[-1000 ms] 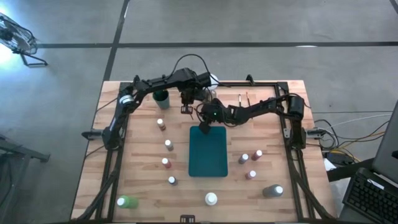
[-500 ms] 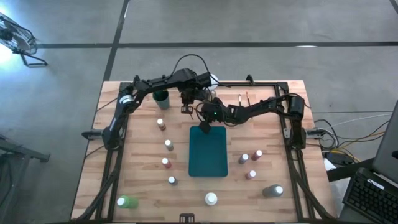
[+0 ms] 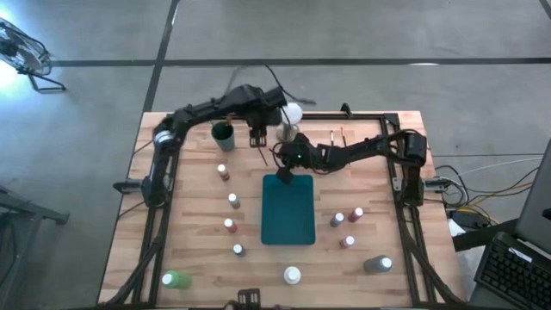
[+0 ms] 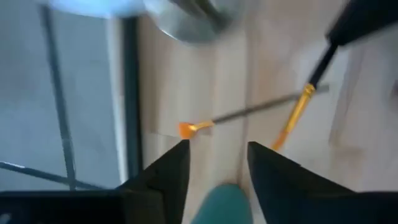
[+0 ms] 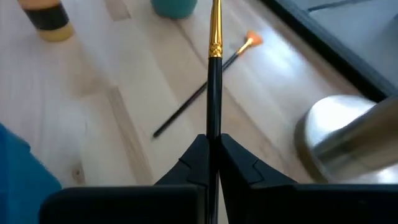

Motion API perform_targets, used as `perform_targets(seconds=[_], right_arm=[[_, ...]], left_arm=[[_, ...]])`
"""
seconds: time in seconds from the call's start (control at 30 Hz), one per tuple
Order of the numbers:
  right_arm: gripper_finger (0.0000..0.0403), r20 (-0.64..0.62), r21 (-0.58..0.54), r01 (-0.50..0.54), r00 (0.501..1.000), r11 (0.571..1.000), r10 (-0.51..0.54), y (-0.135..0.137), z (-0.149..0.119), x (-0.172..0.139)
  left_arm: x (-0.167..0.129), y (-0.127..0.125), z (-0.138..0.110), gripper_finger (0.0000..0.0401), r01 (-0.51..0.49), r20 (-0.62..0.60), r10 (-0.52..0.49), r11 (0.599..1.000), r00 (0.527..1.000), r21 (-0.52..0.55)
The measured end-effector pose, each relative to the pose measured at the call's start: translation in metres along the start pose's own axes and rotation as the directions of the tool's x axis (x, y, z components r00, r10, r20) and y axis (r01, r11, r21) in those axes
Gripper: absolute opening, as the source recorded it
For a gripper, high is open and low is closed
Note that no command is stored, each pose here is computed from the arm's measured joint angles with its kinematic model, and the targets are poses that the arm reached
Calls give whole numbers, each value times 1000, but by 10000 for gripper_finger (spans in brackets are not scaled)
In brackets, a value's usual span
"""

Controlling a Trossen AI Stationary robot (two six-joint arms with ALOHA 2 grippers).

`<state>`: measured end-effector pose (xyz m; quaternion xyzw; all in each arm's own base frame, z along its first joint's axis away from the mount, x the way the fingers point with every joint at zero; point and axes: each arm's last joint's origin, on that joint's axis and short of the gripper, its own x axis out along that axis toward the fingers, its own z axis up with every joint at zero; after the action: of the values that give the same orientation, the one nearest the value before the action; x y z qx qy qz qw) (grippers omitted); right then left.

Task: Pick & Place Paint Supplies
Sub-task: Put the yellow paint brush into the green cup

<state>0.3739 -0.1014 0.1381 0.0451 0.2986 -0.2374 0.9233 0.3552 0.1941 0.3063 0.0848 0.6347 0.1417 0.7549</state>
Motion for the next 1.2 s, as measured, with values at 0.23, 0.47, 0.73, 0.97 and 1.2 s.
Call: perform_targets(seconds=[0.23, 0.47, 0.73, 0.97, 1.2], right_arm=[[10, 39, -29, 33, 999, 999, -32, -5, 20, -27], [10, 143, -59, 6, 990, 998, 3, 1, 46, -69], [10, 352, -58, -46, 934, 997, 64, -4, 57, -123], [10, 664, -100, -245, 705, 964, 248, -9, 60, -166], [10, 692, -118, -270, 668, 956, 274, -7, 65, -175]], left_arm=[[-72, 27, -27, 192, -66, 245, 111, 981, 963, -185], [-130, 24, -60, 191, -85, 421, 206, 954, 883, -288], [-135, -5, -104, 191, 30, 704, 192, 957, 684, -289], [-108, -34, -128, 191, 224, 979, 145, 959, 142, -175], [-75, -53, -136, 191, 370, 978, 113, 928, -176, -41]])
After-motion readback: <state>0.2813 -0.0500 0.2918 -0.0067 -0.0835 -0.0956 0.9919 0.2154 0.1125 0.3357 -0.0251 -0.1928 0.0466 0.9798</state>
